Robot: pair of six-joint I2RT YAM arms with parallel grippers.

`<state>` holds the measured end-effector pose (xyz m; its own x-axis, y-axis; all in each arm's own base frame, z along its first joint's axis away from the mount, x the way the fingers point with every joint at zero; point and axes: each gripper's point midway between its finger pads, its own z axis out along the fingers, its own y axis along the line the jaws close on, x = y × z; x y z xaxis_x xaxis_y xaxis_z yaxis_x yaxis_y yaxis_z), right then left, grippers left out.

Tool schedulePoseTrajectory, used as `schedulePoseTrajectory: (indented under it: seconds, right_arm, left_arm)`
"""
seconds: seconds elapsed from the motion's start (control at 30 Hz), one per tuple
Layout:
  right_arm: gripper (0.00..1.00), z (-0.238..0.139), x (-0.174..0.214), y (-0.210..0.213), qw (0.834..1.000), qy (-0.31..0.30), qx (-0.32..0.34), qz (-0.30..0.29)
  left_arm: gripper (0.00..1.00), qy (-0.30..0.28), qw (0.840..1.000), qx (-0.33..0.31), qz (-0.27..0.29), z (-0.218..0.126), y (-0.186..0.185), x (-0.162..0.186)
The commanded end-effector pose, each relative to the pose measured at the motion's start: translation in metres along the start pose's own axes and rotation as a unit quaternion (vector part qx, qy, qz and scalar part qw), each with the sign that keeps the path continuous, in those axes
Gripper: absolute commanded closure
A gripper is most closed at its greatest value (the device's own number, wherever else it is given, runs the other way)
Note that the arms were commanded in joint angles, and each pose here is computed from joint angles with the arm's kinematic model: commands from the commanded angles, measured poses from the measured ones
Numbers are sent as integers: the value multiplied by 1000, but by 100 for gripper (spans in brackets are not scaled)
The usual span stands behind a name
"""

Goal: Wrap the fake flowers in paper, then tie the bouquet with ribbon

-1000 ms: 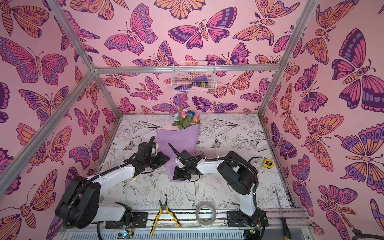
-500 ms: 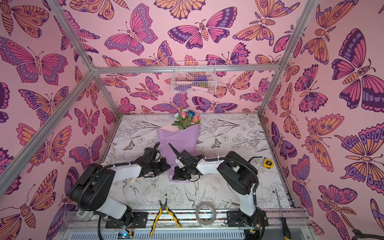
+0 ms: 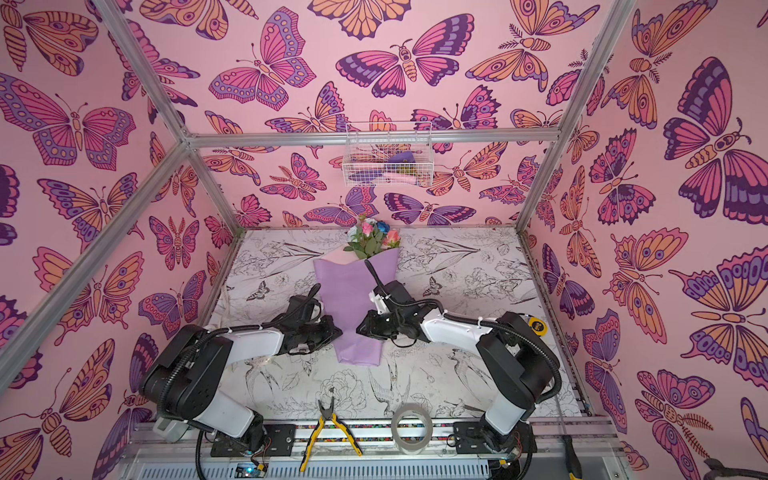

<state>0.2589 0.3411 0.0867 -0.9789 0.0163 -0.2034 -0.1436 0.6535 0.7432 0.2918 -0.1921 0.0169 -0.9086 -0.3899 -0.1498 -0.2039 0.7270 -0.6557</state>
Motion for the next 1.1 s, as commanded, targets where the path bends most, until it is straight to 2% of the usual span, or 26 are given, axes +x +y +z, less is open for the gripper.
schedulePoseTrajectory:
  seconds: [0.0, 0.27, 0.8, 1.07]
  right_arm:
    - [78, 5, 3, -23, 999, 10, -3, 40]
    - [80, 13, -16, -72, 996, -2, 7, 88]
    - [81, 14, -76, -116, 993, -31, 41, 103]
    - [81, 15, -125, -136, 991, -52, 57, 110]
  left_arm:
    - [100, 25, 998, -49, -17, 7, 32, 17]
    - [100, 28, 998, -54, -18, 9, 35, 18]
    - [100, 35, 997, -58, -22, 10, 40, 23]
    - [100, 38, 997, -61, -24, 9, 43, 26]
